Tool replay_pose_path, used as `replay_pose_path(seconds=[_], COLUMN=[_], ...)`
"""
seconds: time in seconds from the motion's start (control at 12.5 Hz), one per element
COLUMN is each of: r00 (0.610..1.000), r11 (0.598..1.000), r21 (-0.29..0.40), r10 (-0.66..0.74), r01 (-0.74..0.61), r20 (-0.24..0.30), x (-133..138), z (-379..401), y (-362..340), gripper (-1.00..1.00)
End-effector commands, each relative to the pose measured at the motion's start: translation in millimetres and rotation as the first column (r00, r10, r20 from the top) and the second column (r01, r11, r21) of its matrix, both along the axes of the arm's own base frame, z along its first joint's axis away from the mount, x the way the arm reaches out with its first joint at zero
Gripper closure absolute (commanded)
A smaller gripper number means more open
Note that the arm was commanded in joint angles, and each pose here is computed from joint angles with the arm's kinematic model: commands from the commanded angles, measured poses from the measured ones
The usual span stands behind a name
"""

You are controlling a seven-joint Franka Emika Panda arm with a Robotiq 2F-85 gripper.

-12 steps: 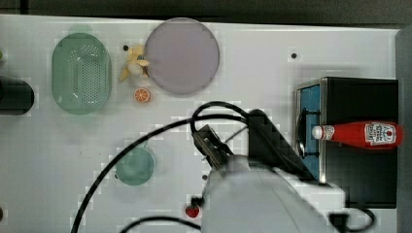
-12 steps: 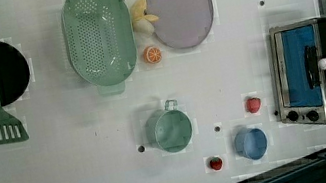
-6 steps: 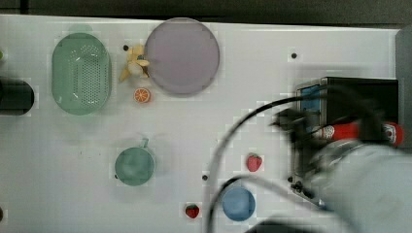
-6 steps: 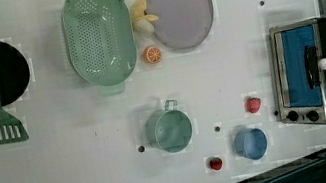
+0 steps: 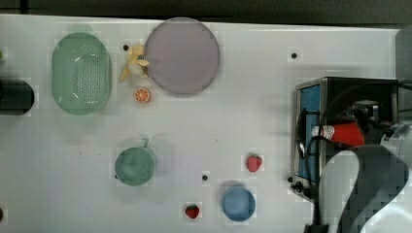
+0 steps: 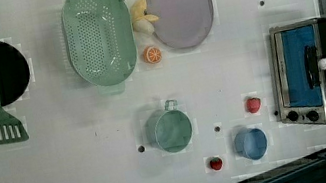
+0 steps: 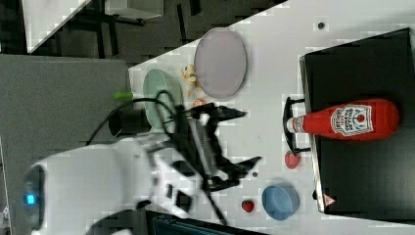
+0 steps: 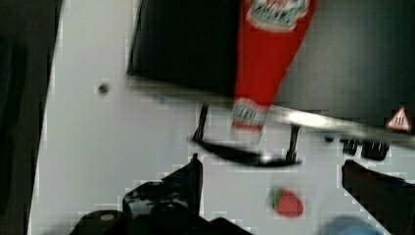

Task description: Pick Ketchup from oven and place it on table.

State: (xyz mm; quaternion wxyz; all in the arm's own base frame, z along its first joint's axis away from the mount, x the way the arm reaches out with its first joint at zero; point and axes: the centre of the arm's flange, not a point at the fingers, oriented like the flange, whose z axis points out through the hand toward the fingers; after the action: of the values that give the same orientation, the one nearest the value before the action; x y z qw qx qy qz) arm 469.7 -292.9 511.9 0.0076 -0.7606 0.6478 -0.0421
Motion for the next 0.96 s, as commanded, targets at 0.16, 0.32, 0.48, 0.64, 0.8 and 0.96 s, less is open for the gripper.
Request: replay_pose_path(seconds=[0.16,0.32,0.48,0.64,0.8,0.96], r00=[0.995,0.989,0.985,0.977,0.963,0.956], r11=[0.994,0.986,0.978,0.972,0.962,0.956], r21=[-0.041,-0.085,-0.125,-0.106,-0.040,-0.035], r10=[-0.103,-0.145,-0.172,-0.212,-0.270,-0.291], r01=[0.103,0.143,0.168,0.208,0.269,0.290], r20=[-0.012,-0.020,-0.025,-0.026,-0.027,-0.032], x=[-1,4,8,9,9,9], z=[-23,-39,-55,-78,-102,-120], y=[-46,-73,-92,-103,-109,-115], gripper=[-1.00,-1.00,-1.00,-1.00,-1.00,-1.00])
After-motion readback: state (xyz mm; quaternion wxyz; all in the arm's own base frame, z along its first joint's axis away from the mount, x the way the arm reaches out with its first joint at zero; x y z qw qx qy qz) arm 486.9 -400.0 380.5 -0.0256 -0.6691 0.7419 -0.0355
